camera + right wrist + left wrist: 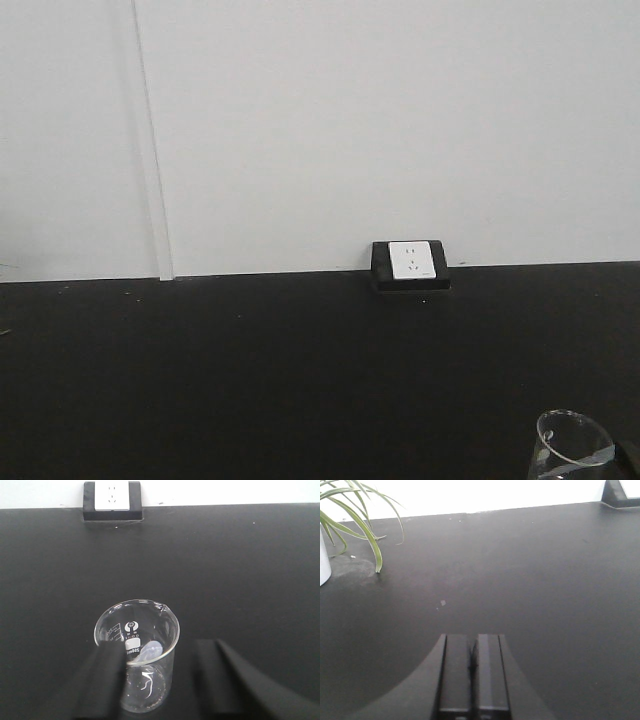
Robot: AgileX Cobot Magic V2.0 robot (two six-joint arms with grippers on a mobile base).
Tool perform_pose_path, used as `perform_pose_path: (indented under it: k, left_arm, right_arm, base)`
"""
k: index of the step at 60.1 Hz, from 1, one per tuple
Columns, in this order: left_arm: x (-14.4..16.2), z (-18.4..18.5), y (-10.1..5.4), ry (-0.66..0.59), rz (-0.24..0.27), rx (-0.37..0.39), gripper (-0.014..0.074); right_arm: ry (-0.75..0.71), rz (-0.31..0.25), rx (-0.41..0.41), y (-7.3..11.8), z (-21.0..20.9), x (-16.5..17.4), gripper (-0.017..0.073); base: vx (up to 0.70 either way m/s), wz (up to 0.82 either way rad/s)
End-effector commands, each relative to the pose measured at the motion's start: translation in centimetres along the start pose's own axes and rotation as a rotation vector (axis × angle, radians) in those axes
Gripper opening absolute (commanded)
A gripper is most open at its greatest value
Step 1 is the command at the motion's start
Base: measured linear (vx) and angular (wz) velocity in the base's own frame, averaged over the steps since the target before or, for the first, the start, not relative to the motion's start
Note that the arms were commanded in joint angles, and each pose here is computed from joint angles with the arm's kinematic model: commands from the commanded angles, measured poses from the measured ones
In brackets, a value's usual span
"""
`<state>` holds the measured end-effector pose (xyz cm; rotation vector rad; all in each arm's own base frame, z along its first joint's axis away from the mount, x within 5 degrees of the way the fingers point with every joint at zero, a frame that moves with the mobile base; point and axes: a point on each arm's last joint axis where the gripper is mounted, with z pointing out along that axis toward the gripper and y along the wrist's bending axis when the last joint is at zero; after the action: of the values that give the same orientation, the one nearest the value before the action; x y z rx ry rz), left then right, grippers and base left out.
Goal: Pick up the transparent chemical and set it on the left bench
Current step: 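Close the right gripper on the pipette and lift it out of the beaker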
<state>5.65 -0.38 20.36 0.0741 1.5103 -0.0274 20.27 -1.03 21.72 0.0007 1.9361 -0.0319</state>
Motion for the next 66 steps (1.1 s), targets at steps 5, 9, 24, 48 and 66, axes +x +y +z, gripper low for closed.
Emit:
perform_pose_path:
  k: [5,9,24,48,66]
  left_arm:
    - [-0.3,-0.1,0.0,-0.081,-0.009,-0.002,-0.0003]
    - [-0.3,-0.1,0.0,-0.081,-0.009,-0.002,-0.0003]
    - [-0.3,-0.1,0.0,-0.081,-0.009,-0.002,-0.0003]
    - [-0.3,-0.1,0.0,-0.081,-0.009,-0.002,-0.0003]
    - [-0.3,-0.1,0.0,-0.081,-0.009,-0.002,-0.0003]
  right_arm:
    - [-0.116,-0.015,-0.005,-0.1,0.5,-1.7,0.057]
    - [-0.133,-0.052,-0.015,0.0,0.9,-1.7,0.0588]
    - [-0.254,-0.047,-0.023,0.1,2.8,-1.7,0.0586]
    - [-0.212,-0.023,-0.037,0.1,6.1,1.3,0.0572]
    - [-0.198,-0.021,-0.039,0.1,6.5,1.8,0.0369]
  base:
    - [0.0,0.0]
    - [0.0,0.0]
    - [0.0,0.0]
    - [0.0,0.0]
    - [0.0,0.0]
